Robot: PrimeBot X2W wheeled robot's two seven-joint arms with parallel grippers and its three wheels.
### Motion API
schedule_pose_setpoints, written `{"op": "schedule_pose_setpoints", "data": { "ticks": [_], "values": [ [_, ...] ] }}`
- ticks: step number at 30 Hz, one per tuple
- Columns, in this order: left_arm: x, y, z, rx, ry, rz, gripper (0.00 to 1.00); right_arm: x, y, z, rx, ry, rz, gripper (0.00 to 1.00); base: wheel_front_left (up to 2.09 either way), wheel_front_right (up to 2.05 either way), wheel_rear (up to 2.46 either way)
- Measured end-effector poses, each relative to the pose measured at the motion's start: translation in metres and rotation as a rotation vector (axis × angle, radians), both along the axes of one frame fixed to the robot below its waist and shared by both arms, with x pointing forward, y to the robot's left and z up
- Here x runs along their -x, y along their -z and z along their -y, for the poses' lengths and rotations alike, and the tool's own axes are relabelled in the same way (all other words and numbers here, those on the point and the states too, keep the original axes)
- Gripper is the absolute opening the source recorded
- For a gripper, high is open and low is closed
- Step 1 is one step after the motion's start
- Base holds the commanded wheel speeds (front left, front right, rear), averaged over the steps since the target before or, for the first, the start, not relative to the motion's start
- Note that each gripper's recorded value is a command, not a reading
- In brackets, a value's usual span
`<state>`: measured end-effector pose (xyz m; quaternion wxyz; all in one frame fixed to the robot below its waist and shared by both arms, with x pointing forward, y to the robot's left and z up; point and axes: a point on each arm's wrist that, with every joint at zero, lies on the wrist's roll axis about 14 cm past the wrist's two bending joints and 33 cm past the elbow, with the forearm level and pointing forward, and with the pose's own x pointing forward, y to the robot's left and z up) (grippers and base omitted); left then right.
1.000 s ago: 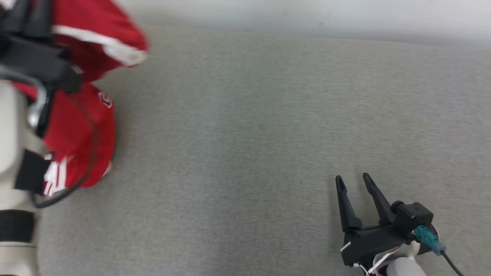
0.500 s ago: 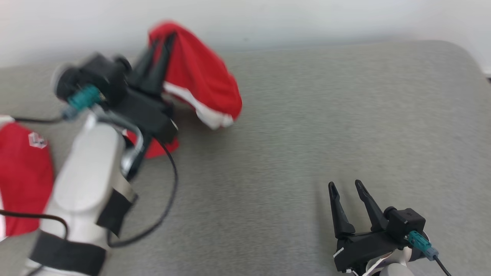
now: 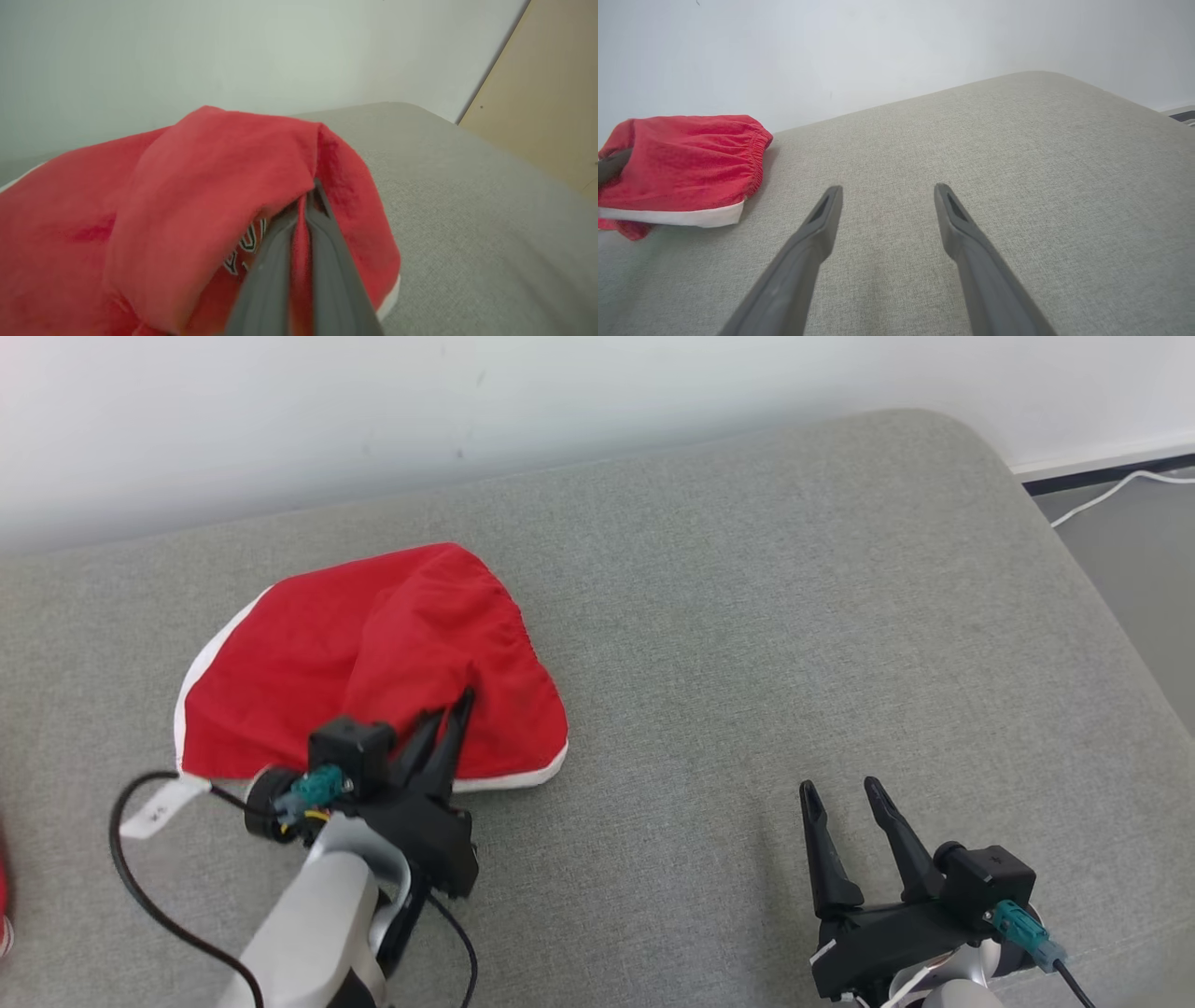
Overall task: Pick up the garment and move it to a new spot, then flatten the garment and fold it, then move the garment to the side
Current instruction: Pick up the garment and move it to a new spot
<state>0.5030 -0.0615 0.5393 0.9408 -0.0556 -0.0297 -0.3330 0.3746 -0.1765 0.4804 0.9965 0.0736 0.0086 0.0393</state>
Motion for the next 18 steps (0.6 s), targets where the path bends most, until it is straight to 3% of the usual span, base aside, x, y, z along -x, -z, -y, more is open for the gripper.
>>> {"op": "schedule_pose_setpoints", "data": {
  "ticks": [1, 6, 18],
  "values": [
    [0.003, 0.004, 0.000, -0.001, -0.001, -0.009, 1.00, 0.001, -0.001, 0.001, 0.001, 0.002, 0.003, 1.00, 0.00, 0.00, 0.00],
    [0.014, 0.019, -0.021, -0.004, -0.075, -0.037, 1.00, 0.000, -0.005, -0.004, 0.001, -0.015, 0.016, 1.00, 0.00, 0.00, 0.00],
    [0.047, 0.035, -0.118, 0.010, -0.360, -0.043, 1.00, -0.005, -0.012, -0.032, 0.000, -0.106, 0.040, 1.00, 0.00, 0.00, 0.00]
  ]
}}
